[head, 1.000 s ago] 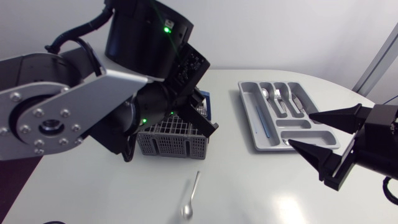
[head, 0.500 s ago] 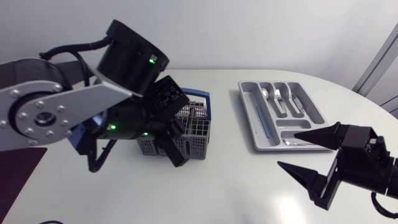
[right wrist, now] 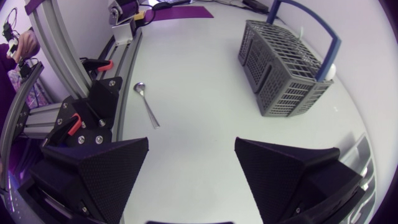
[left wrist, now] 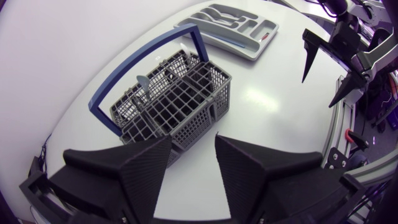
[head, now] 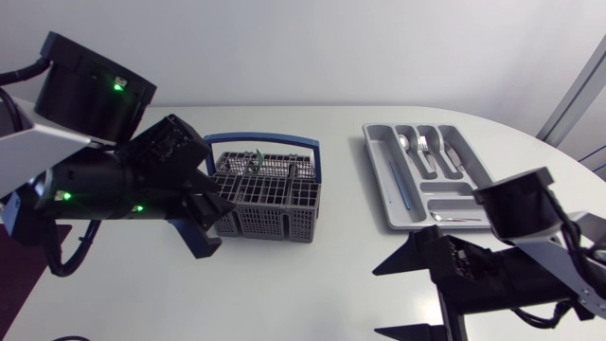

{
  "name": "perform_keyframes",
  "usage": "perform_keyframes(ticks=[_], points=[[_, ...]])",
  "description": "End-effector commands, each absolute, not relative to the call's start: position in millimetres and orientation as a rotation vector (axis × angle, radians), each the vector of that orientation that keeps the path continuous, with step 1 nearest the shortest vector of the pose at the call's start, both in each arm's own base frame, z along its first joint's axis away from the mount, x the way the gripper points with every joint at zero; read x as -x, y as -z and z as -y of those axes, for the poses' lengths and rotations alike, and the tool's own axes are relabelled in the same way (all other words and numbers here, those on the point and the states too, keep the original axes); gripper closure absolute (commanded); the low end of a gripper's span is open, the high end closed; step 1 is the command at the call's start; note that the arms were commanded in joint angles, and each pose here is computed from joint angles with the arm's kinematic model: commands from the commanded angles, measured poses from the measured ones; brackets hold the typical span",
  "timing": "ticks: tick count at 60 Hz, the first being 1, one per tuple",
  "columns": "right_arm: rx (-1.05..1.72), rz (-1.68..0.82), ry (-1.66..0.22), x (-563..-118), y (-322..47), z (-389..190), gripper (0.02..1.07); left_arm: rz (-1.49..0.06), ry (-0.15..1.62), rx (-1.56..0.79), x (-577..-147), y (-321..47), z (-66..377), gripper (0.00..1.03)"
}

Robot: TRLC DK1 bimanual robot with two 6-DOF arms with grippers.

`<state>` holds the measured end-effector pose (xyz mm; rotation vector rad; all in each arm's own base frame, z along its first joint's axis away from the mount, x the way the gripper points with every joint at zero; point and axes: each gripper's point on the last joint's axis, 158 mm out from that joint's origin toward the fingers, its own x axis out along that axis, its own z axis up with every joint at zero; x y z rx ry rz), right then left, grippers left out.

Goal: Unload the cutlery basket into the drawer organizer.

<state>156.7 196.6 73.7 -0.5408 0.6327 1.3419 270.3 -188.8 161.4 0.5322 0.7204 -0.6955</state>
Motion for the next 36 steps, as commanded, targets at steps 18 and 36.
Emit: perform_keyframes(ticks=[18,36], points=[[0.733,-0.738,-1.629,-140.3,-28.0,-255.6,0.1,-0.781,0.708,-0.548,-249.6,-141.2,153.4,0.38],[0.834,-0.771,-1.758,-127.7,-4.7,-287.4,0.1,-0.805,0.722,-0.487,-249.6,-133.7,142.1,0.33]])
